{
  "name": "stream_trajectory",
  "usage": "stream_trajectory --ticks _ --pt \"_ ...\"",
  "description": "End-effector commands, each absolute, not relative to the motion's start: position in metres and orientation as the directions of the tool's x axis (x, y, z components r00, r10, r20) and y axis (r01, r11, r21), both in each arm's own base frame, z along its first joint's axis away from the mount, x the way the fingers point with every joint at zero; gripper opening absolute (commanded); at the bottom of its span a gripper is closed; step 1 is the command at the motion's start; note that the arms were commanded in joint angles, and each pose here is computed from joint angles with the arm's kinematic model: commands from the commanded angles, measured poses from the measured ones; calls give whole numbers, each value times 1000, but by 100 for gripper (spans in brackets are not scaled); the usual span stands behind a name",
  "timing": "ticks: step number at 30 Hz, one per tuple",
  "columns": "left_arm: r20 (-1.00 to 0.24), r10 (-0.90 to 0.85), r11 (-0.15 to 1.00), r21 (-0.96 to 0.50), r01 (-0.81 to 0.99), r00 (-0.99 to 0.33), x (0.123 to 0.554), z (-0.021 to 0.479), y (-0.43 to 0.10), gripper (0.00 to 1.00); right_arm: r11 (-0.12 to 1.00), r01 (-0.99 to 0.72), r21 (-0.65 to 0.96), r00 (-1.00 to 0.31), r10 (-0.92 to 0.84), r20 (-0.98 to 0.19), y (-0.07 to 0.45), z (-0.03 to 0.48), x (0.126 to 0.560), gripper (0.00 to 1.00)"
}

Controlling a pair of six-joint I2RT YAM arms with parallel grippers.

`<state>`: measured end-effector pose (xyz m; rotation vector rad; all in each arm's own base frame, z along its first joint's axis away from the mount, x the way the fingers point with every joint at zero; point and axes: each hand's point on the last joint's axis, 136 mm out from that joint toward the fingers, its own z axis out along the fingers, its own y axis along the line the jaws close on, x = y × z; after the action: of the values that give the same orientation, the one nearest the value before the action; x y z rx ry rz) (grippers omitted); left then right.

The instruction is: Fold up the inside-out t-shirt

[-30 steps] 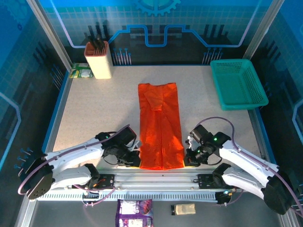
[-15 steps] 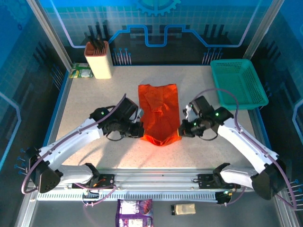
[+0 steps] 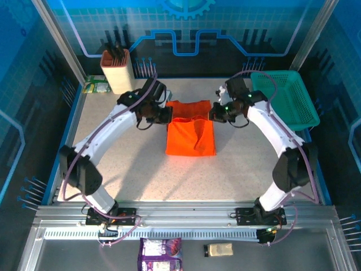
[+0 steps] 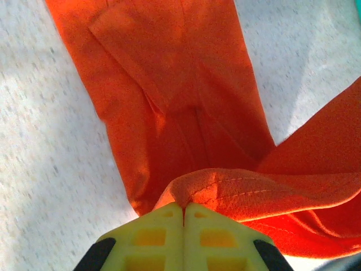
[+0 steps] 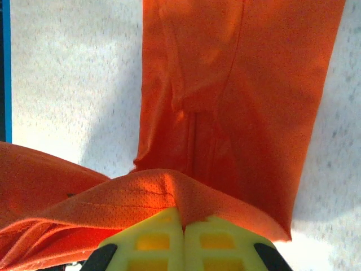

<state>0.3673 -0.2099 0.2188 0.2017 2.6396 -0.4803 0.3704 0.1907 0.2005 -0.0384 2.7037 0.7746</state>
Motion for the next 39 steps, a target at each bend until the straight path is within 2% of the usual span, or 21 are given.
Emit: stream_trajectory --ticks 1,10,21,22,23,24,25,26,29,33,39 --pt "-514 101 940 -231 251 -852 408 220 -201 0 836 -151 527 -931 58 -360 192 205 409 0" --pt "-525 50 962 -204 183 -850 489 186 -180 0 828 -110 550 -922 121 -367 190 174 497 0" --pt "-533 -13 982 -168 91 -846 562 137 -155 1 813 -59 579 -881 230 -413 184 125 579 0" --pt "-548 -20 984 -160 82 -836 569 135 -153 10 811 -57 582 -869 246 -429 182 121 586 4" --pt "-564 -23 985 -152 77 -826 576 133 -150 17 799 -65 598 -853 267 -448 180 120 594 14" --pt "-580 -32 987 -149 67 -814 583 132 -147 27 777 -76 625 -836 293 -465 180 121 602 33" --pt "-592 -46 988 -146 51 -804 588 133 -143 32 759 -63 648 -828 322 -459 177 121 608 47" --pt "-601 -59 988 -147 38 -797 591 135 -140 35 746 -47 664 -828 343 -443 172 122 611 52" --pt "-622 -92 979 -198 42 -778 595 153 -144 39 745 -55 664 -821 345 -455 168 138 604 56" --pt "-645 -49 941 -286 182 -762 594 163 -188 40 725 -80 684 -839 321 -439 180 157 573 56" --pt "-621 19 908 -318 274 -783 605 127 -229 32 661 -64 748 -917 257 -306 225 143 497 55"
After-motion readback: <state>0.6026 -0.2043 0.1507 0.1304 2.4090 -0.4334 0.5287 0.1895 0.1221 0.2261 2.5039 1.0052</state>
